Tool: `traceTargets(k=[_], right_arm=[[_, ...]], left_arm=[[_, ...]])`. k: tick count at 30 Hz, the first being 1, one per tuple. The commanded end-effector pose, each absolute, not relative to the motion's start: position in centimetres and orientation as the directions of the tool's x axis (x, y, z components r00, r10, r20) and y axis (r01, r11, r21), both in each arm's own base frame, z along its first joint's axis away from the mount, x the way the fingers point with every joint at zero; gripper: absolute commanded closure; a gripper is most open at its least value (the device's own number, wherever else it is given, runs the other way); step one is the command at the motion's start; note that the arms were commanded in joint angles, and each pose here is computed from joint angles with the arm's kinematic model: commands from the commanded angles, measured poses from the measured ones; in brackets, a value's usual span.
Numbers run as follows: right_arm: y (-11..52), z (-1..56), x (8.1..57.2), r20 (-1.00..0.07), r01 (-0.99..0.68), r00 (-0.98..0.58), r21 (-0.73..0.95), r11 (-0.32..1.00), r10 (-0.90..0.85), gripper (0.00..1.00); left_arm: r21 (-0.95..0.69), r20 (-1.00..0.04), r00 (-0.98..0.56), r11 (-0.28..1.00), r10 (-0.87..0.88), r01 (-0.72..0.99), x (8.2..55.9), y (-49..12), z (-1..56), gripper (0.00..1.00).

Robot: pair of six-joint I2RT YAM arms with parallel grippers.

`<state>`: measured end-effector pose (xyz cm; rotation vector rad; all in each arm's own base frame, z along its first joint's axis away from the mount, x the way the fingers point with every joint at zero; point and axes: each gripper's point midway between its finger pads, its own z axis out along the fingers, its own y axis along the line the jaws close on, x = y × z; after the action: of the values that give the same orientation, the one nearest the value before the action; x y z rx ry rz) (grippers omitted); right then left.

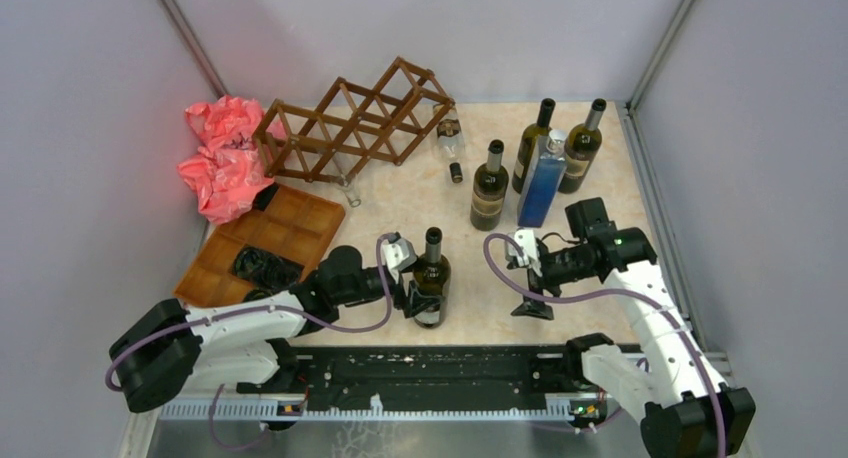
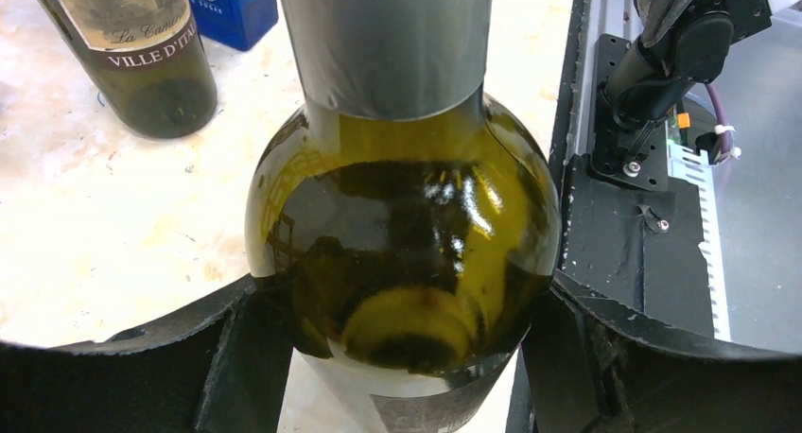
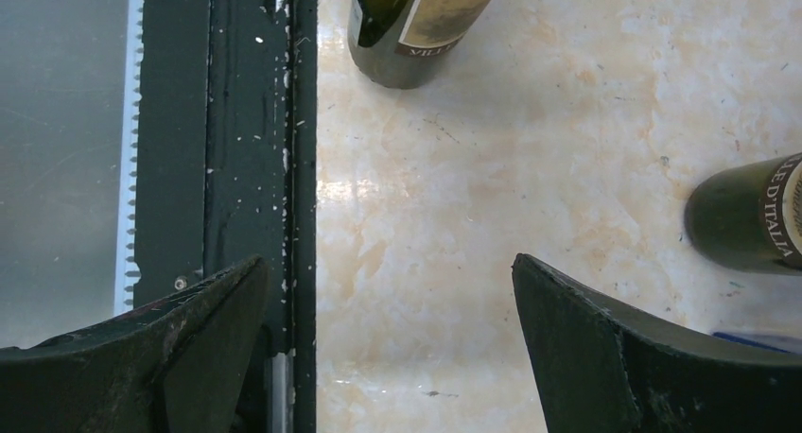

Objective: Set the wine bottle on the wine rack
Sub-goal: Adjust the wine bottle at the center of the board.

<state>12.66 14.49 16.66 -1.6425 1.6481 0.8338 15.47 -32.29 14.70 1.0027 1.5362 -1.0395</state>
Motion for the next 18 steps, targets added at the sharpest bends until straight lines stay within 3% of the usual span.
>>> traceTargets(k=[1, 18], right_arm=[[15.4, 18.6, 13.6, -0.827, -0.996, 0.080, -0.090, -0.010, -0.557, 0.02], [16.8, 20.5, 13.3, -0.833, -0.992, 0.124, -0.113, -0.054, -0.539, 0.02]], left_arm=[[-0.178, -0.968, -0.215, 0.252, 0.129, 0.951, 14.7, -32.6, 14.1, 1.00], [-0.189, -0.962, -0.226, 0.219, 0.156, 0.957, 14.4, -32.9, 13.8, 1.00]])
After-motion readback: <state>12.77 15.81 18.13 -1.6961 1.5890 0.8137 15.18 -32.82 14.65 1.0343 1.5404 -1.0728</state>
